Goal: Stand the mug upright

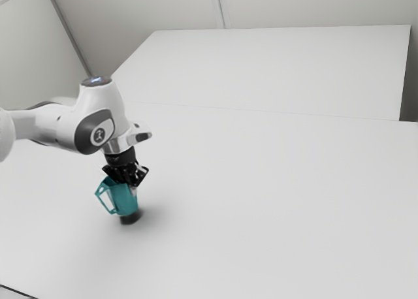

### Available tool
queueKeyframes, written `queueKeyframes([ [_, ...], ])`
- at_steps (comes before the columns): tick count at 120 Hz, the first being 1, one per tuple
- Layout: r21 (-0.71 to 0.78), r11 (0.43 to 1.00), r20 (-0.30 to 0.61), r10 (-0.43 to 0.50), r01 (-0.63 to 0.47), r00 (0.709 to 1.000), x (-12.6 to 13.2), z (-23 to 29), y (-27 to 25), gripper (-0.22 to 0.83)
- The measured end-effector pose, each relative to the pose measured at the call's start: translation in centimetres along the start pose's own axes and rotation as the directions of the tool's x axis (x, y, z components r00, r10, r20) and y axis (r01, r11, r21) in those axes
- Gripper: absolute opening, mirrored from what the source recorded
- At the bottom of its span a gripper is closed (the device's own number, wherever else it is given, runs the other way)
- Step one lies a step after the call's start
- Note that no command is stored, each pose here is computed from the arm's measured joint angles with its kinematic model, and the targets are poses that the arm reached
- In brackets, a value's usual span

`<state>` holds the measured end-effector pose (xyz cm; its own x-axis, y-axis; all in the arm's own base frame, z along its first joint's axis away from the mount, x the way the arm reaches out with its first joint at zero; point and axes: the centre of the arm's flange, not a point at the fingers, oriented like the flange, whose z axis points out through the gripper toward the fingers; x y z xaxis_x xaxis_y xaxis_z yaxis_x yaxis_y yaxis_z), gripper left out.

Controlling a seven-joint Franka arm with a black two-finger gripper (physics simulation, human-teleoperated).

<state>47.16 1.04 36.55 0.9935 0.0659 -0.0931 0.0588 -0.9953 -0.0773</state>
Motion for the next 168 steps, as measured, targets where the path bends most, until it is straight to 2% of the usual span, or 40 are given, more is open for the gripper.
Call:
queueKeyframes([
  [30, 0.033, 0.998, -0.101, -0.051, 0.054, 0.994, 1.3, 0.1, 0.3, -0.17],
  [68, 0.029, 0.994, -0.134, -0.1, 0.105, 0.986, 2.3, 1.4, 1.1, -0.16],
  [75, 0.026, 0.993, -0.138, -0.108, 0.113, 0.984, 2.4, 1.4, 1.2, -0.1],
  [94, 0.017, 0.992, -0.149, -0.12, 0.124, 0.982, 2.5, 1.2, 1.8, 0.15],
  [112, 0.002, 0.99, -0.176, -0.138, 0.14, 0.975, 2.8, -0.4, 1.8, 0.32],
  [123, -0.001, 0.989, -0.196, -0.143, 0.145, 0.97, 3.7, -3.1, 2.1, 0.41],
  [142, -0.021, 0.987, -0.18, -0.163, 0.162, 0.97, 5.2, -8.2, 3.0, 0.5],
  [168, -0.052, 0.981, -0.102, -0.19, 0.186, 0.976, 6.5, -13.2, 1.8, 0.56],
])
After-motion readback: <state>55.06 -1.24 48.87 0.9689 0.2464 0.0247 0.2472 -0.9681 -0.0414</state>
